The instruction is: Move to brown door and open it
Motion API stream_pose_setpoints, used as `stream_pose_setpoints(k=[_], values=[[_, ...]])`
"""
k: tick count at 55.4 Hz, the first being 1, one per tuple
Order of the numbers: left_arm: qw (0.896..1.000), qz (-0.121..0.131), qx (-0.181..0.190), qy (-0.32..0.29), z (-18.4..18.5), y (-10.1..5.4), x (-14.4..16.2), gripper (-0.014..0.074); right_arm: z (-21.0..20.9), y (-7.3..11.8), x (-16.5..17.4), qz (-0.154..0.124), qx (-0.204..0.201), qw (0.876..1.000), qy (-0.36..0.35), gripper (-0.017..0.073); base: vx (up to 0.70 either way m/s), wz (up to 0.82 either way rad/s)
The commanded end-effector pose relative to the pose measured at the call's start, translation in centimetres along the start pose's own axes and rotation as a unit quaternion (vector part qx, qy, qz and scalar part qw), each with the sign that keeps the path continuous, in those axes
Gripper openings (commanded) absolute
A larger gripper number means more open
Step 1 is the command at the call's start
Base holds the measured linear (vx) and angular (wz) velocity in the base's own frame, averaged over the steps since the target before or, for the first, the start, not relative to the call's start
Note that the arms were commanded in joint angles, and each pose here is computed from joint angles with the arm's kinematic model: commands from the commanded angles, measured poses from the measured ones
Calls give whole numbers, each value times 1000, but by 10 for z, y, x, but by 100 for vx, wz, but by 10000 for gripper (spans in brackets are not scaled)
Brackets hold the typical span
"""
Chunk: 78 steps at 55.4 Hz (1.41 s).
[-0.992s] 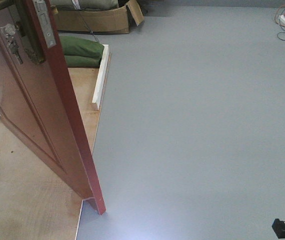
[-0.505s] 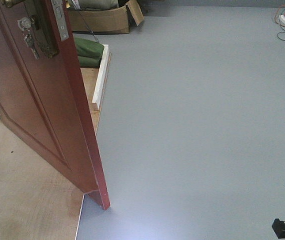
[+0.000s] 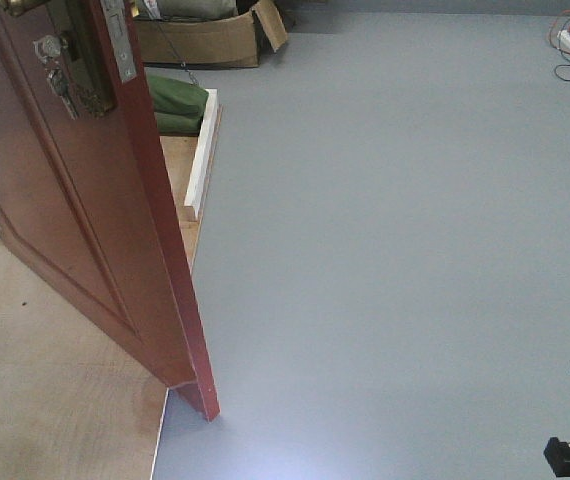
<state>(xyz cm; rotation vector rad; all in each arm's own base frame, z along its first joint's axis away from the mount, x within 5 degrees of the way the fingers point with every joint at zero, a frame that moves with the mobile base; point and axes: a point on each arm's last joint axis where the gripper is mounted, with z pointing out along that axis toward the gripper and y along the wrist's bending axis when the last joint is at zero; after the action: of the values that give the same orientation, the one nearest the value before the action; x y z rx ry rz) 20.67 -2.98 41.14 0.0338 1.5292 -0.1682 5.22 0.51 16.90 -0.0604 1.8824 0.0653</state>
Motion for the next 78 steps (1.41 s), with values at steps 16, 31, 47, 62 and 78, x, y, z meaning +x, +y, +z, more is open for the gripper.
stream_pose_setpoints(k=[16, 31, 47, 62, 78], values=[[999, 28, -3, -27, -5, -1, -16, -6, 0, 0, -6, -6, 2, 999, -40, 0, 0, 0], [999, 28, -3, -27, -5, -1, -16, -6, 0, 0, -6, -6, 2, 999, -40, 0, 0, 0], [999, 28, -3, -27, -5, -1, -16, -6, 0, 0, -7, -6, 2, 999, -42, 0, 0, 0], [999, 28, -3, -27, -5, -1, -16, -6, 0, 0, -7, -6, 2, 999, -42, 0, 1, -1], [999, 28, -3, -27, -5, -1, -16, -6, 0, 0, -6, -6, 2, 999, -41, 0, 6, -1]])
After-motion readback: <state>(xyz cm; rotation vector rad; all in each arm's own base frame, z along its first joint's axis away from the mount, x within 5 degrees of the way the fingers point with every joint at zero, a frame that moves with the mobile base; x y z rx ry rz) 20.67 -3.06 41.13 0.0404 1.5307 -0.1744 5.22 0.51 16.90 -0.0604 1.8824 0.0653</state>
